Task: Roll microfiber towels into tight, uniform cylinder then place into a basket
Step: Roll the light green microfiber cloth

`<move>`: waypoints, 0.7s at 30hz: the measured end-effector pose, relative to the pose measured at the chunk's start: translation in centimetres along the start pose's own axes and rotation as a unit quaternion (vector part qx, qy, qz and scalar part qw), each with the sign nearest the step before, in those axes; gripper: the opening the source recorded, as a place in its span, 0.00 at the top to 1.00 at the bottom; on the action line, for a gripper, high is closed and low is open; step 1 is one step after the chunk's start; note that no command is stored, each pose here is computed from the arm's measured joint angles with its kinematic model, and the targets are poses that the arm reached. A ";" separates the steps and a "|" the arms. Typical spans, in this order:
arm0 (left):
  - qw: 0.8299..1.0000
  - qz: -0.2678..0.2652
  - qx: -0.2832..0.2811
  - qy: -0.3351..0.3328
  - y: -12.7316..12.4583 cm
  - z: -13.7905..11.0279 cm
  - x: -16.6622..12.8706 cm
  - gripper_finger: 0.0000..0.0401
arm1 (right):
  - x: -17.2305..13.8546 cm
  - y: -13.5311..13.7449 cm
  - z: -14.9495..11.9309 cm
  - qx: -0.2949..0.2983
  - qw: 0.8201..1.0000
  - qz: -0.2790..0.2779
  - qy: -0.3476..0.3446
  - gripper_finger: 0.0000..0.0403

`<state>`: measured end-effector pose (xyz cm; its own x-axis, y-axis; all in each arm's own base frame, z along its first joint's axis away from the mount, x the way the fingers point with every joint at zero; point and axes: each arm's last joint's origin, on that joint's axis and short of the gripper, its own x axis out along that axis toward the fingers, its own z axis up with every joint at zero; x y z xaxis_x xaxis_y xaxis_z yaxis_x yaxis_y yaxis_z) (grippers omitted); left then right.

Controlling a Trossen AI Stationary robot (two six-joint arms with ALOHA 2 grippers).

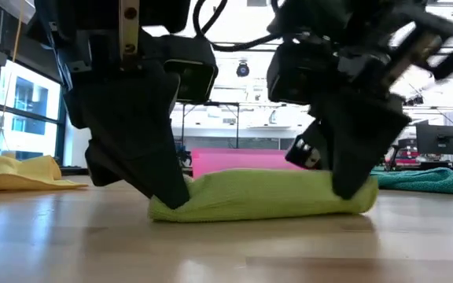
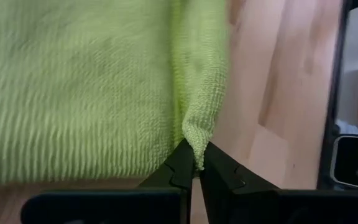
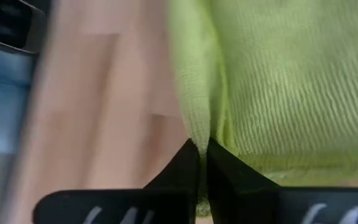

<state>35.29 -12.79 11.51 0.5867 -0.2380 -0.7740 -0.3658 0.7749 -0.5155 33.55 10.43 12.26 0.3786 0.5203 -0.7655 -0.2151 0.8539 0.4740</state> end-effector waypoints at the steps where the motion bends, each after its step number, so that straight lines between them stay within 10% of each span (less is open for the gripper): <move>1: 1.000 0.003 0.000 0.002 0.1 0.0 0.0 0.98 | -0.2 -0.2 0.2 0.016 1.000 0.021 0.000 0.99; 6: 1.000 0.006 0.020 0.003 0.1 -0.1 0.0 0.98 | -1.2 -1.9 1.0 0.079 0.993 0.084 -0.009 1.00; 21: 1.000 0.005 0.014 -0.002 0.1 0.2 -0.1 0.98 | 0.4 -5.9 0.0 0.189 0.980 0.051 0.019 1.00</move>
<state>35.34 -12.56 11.61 0.5866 -0.2283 -0.7771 -0.3504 0.7935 -0.4976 35.03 5.60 9.15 0.3367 0.6086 -0.7185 0.1023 0.7349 0.6704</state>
